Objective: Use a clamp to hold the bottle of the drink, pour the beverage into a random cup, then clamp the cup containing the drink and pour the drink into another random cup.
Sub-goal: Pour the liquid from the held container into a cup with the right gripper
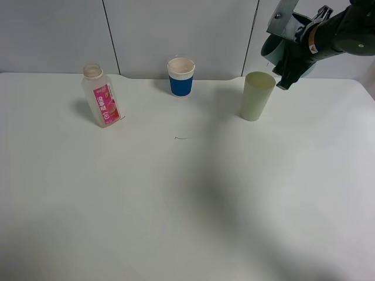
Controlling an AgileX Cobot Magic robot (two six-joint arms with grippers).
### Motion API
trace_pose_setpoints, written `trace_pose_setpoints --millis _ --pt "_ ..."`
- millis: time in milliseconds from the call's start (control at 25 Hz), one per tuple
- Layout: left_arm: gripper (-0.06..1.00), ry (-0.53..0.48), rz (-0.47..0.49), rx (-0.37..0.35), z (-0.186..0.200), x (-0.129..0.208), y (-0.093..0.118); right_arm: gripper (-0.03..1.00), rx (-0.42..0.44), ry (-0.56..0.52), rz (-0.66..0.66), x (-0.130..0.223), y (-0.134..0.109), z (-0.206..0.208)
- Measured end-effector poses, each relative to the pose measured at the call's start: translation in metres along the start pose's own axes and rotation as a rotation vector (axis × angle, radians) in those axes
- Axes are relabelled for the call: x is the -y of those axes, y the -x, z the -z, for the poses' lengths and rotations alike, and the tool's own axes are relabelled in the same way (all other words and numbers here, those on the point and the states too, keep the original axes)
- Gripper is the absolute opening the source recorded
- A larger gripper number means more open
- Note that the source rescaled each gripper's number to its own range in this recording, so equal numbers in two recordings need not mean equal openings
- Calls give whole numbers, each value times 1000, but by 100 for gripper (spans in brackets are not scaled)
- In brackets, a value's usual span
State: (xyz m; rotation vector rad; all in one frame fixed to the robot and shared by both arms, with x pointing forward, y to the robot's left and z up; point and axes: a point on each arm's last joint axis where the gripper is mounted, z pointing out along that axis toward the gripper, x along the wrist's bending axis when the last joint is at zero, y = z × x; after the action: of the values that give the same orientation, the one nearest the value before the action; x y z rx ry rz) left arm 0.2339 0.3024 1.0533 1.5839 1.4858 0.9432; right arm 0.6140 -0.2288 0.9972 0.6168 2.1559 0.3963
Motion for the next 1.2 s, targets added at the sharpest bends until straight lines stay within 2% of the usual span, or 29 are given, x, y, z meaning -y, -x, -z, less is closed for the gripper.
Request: trace_pose_setpoints --millis 840,1200 --pt "93 0 0 0 0 0 0 0 18 -10 56 -7 2 1" --pt "93 0 0 0 0 0 0 0 22 -59 146 -3 3 2"
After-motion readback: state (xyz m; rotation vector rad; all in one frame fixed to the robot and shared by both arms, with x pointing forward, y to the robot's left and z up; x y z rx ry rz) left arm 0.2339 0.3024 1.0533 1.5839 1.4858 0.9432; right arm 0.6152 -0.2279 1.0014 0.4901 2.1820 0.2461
